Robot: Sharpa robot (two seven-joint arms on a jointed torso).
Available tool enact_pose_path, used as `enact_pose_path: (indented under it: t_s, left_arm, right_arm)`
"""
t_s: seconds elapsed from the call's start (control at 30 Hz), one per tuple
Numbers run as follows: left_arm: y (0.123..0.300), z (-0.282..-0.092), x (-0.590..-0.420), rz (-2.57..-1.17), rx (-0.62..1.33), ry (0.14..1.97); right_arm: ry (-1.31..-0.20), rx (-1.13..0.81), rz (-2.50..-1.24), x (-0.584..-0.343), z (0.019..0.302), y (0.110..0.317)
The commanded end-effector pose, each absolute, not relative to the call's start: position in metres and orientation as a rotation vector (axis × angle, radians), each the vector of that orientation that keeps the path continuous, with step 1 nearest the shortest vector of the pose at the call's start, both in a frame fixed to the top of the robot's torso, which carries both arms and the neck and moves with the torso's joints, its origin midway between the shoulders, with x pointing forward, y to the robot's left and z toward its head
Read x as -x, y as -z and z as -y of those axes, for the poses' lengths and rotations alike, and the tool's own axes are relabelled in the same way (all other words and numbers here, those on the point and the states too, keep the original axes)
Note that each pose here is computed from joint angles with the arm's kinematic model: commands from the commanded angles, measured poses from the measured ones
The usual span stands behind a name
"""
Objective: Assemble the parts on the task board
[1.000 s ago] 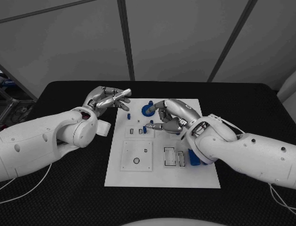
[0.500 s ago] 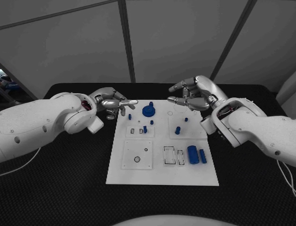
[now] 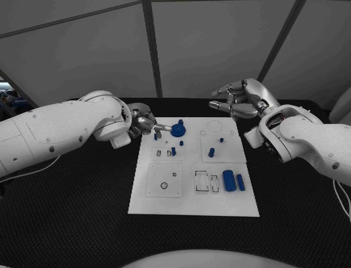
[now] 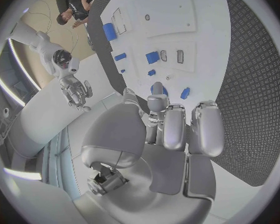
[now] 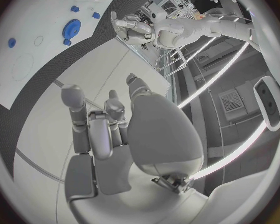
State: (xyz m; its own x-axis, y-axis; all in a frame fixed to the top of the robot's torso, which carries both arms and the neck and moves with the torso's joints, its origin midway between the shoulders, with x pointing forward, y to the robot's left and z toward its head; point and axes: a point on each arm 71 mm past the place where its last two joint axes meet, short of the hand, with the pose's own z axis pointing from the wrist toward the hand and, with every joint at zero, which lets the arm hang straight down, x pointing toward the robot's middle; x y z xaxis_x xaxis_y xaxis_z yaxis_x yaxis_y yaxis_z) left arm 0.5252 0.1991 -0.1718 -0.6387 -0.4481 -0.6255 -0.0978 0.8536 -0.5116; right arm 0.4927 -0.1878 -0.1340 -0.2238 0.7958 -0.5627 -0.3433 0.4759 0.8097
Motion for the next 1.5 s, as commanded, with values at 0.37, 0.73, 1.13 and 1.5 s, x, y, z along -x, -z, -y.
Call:
enact_pose_path:
  t_s: [0.37,0.73,1.13,1.5]
  left_arm:
    - [0.184,-0.175,-0.529,-2.357,0.269,0.383]
    - [0.187,-0.159,-0.53,-2.404,0.213,0.375]
    - [0.188,-0.151,-0.531,-2.409,0.197,0.382]
    - [0.19,-0.147,-0.532,-2.432,0.175,0.373]
  right_arm:
    - [-1.092,-0.435,-1.456,-0.497,0.189,0.136]
    - [-1.081,-0.428,-1.458,-0.499,0.187,0.136]
    - [-1.084,-0.426,-1.464,-0.5,0.185,0.137]
    - [-1.087,-0.425,-1.469,-0.5,0.183,0.138]
